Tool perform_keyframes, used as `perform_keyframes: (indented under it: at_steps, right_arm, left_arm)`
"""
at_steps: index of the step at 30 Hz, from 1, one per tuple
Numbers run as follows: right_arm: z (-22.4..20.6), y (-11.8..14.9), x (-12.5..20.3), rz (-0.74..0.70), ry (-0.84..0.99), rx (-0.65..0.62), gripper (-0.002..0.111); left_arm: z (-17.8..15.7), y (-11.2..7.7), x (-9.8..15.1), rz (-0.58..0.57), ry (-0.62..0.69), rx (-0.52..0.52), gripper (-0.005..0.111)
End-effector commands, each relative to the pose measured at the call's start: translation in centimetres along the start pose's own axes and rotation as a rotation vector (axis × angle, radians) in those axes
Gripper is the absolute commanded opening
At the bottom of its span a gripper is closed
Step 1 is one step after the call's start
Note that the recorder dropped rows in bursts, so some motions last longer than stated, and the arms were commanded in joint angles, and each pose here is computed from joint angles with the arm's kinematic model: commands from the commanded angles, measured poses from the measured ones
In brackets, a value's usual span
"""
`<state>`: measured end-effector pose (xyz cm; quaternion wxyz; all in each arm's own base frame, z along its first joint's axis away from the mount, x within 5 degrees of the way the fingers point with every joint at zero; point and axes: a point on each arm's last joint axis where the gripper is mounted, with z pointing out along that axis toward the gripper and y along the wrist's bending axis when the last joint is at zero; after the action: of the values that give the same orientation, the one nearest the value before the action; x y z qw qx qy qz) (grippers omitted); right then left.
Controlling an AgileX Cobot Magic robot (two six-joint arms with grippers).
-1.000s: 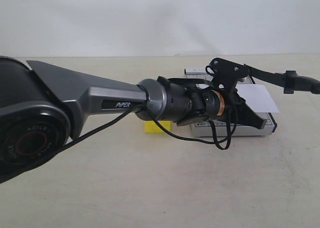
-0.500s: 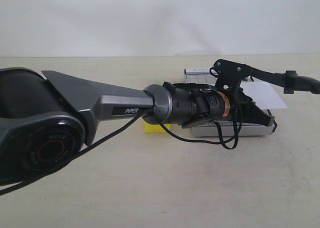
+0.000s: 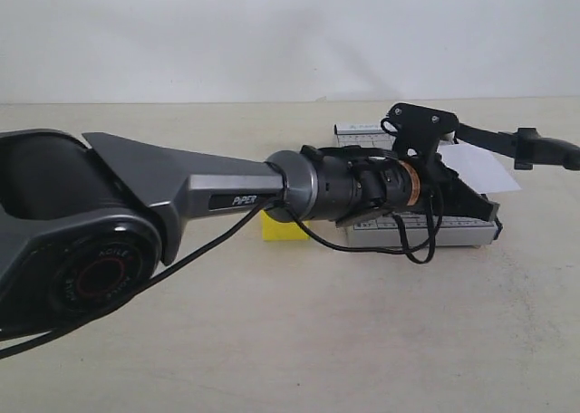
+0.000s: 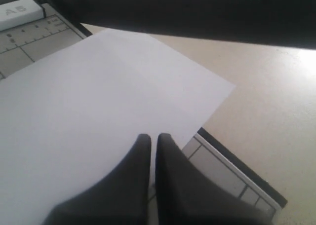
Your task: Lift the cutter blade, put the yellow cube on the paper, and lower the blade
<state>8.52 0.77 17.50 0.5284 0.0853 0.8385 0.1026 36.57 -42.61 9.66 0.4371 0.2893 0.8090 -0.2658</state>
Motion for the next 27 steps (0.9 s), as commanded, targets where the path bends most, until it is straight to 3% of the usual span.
perform_keyframes:
  at_steps: [1,7,12,18,21,23,25,27]
  right_arm:
    - [0.0,-0.1,0.2,0.000,0.008,0.005,0.000]
    - [0.0,-0.1,0.2,0.000,0.008,0.005,0.000]
    - [0.0,-0.1,0.2,0.000,0.008,0.005,0.000]
    - [0.0,-0.1,0.2,0.000,0.008,0.005,0.000]
    - [0.0,-0.1,0.2,0.000,0.008,0.005,0.000]
    - [0.0,-0.1,0.2,0.000,0.008,0.005,0.000]
    - [0.0,-0.1,0.2,0.000,0.008,0.005,0.000]
    - [0.0,-0.1,0.2,0.000,0.010,0.005,0.000]
  left_arm:
    - [-1.3,-0.2,-2.0,-0.003,-0.003,-0.033,0.004]
    - [-2.1,-0.2,-2.8,0.029,0.017,-0.067,0.004]
    - [-3.2,-1.1,-4.0,0.002,-0.063,0.015,0.004]
    - [-5.4,-1.0,-2.7,-0.128,-0.026,0.026,0.004]
    - [-7.2,-1.0,-1.8,-0.237,-0.084,0.061,0.004]
    - [-9.0,-0.7,-1.6,-0.363,-0.174,0.015,0.004]
    - [-11.4,0.1,-0.8,-0.433,-0.272,-0.132,0.004]
    - [-14.1,0.7,0.5,-0.363,-0.343,-0.323,0.004]
